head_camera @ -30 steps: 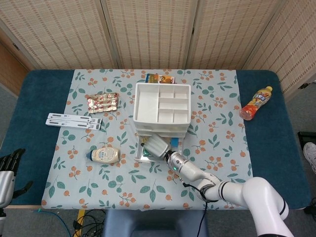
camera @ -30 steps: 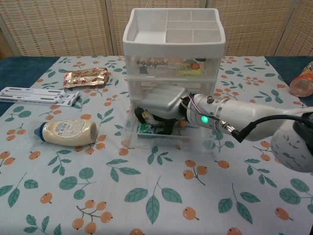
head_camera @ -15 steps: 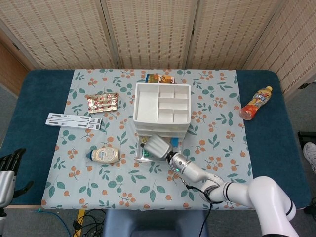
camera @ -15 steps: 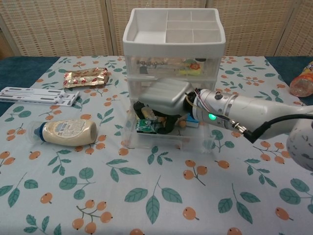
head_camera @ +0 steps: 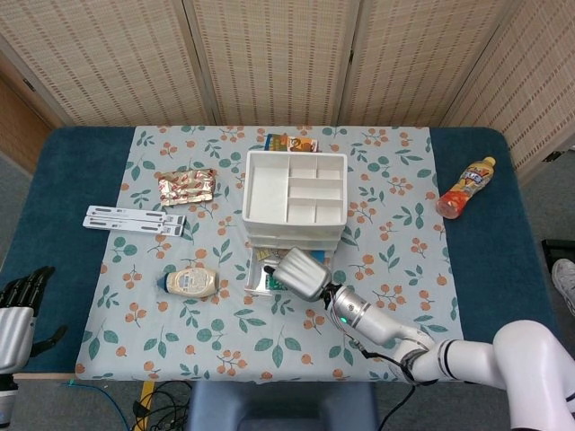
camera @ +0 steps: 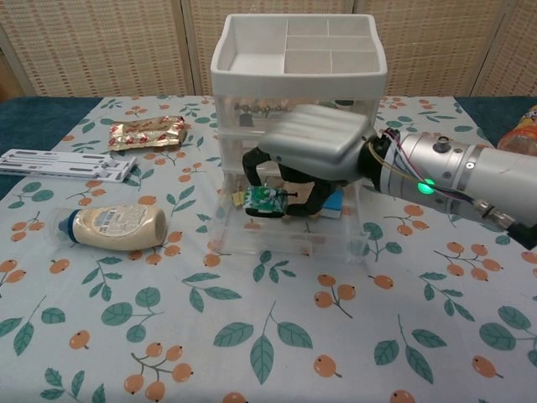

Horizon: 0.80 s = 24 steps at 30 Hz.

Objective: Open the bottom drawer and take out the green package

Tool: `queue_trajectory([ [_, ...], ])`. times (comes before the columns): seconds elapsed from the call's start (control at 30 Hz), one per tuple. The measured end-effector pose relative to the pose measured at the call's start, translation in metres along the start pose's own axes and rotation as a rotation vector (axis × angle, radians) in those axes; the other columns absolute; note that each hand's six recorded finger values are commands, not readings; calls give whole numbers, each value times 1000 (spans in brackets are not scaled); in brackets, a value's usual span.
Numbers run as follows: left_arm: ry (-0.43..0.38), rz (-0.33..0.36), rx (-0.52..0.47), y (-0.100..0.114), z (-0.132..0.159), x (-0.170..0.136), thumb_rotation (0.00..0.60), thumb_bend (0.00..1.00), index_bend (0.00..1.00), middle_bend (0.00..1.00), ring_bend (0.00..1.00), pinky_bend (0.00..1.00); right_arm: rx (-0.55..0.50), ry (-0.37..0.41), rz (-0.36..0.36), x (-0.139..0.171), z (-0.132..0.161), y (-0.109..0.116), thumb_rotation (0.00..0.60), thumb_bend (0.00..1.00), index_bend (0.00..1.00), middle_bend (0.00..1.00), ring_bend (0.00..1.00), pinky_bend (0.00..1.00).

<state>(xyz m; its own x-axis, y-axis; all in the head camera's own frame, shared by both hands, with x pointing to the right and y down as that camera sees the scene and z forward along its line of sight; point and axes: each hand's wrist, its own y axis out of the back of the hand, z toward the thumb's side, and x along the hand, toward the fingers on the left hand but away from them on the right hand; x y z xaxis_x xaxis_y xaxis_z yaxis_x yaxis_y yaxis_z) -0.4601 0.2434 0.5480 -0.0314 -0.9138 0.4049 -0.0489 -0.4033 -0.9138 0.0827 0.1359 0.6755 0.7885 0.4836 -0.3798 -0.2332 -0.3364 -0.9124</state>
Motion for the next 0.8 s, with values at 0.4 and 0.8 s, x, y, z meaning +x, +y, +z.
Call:
queue_trajectory([
  [0.4,-8,4,-4,1,3,0,600,177,84,128,144,145,24,82,66,40,16,-23,600,566,598,995,1000,1000],
  [0.8,3,4,-4,1,-1,-4,600,177,84,128,144,145,65,99,103,45,20,-46,600,565,213,950,1000,1000],
])
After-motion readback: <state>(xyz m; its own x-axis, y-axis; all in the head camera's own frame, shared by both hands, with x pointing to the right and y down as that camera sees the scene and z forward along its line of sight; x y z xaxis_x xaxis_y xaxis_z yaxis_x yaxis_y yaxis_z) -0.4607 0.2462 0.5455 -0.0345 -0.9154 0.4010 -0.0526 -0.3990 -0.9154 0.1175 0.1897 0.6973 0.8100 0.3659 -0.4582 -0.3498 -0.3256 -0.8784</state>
